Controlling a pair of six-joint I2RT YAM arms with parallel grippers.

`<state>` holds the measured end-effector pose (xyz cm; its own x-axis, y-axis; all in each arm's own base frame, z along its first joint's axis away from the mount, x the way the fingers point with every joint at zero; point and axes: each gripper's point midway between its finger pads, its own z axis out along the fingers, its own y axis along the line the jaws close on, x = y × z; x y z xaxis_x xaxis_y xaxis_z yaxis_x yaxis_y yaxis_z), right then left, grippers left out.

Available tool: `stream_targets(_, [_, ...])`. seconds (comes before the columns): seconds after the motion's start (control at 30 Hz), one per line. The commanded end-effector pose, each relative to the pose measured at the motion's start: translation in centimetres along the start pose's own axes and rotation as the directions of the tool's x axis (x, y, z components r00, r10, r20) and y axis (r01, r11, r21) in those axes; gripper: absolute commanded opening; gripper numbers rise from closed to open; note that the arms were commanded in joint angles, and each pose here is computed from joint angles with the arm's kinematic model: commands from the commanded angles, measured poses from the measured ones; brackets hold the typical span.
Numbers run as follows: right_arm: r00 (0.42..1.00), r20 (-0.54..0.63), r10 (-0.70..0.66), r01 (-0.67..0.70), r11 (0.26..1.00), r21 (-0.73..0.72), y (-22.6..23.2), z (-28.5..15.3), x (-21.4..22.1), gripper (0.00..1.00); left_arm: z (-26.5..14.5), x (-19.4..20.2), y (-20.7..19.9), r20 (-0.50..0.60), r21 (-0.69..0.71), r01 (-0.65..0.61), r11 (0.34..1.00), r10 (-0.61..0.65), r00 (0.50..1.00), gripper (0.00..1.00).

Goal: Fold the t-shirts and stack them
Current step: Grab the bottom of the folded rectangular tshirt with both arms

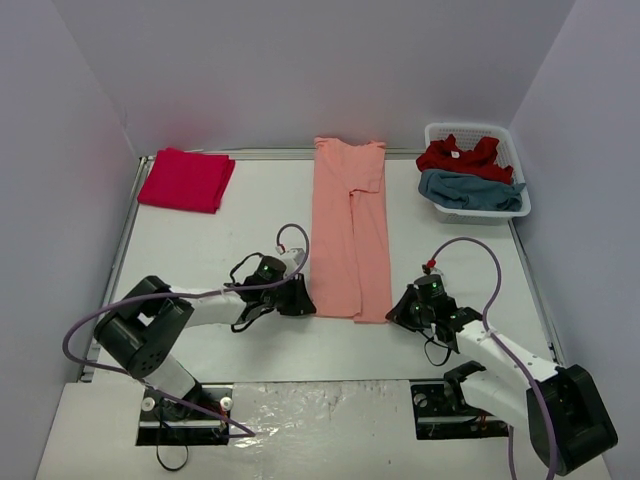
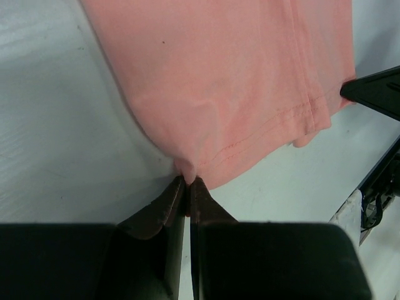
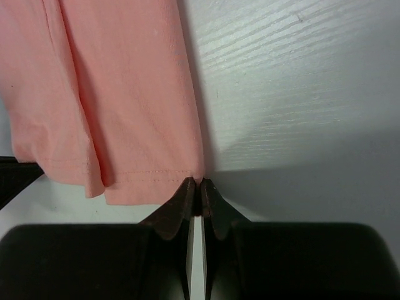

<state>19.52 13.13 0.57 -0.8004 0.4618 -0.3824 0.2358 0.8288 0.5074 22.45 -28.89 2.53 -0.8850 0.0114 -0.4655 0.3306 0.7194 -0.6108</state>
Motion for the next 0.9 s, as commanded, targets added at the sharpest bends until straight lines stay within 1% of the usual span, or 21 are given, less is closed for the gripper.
stream_targets(0.0, [1.000,-0.027,-0.006,0.007,0.999,0.042,-1.0,-0.4,1.0,0.00,-1.4,6.1,4.8,-0.156,-0.197,0.036,0.980,-0.067,0.985,0.02])
stream_targets(0.4, [0.999,-0.044,-0.023,0.025,0.998,0.052,-1.1,-2.0,2.2,0.00,-2.3,8.2,4.5,-0.146,-0.225,0.057,0.973,-0.092,0.985,0.02])
stream_targets(0.43, [0.999,-0.042,-0.029,0.031,0.999,0.042,-0.8,-2.2,2.3,0.00,-2.3,8.5,4.2,-0.140,-0.222,0.075,0.972,-0.108,0.984,0.02])
stream_targets(0.47, [0.998,-0.046,-0.030,0.032,0.999,0.041,-0.9,-2.2,2.6,0.00,-2.3,8.5,3.7,-0.125,-0.207,0.069,0.976,-0.096,0.987,0.02])
stream_targets(0.6, [0.999,-0.034,-0.024,0.025,0.999,0.031,-0.7,-2.8,3.0,0.00,-2.8,9.2,3.3,-0.107,-0.220,0.074,0.973,-0.100,0.989,0.02])
stream_targets(0.7, [0.999,-0.031,-0.025,0.026,0.999,0.031,-0.6,-3.2,3.3,0.00,-3.5,9.5,3.1,-0.091,-0.234,0.099,0.967,-0.123,0.988,0.02])
stream_targets(0.77, [0.999,-0.035,-0.029,0.031,0.999,0.044,-0.7,-3.7,3.7,0.00,-4.2,9.7,2.9,-0.080,-0.225,0.103,0.969,-0.124,0.989,0.02])
stream_targets(0.87, [0.999,-0.018,-0.034,0.035,0.999,0.021,0.0,-4.6,3.7,0.00,-5.1,9.8,2.4,-0.054,-0.223,0.098,0.970,-0.113,0.992,0.02])
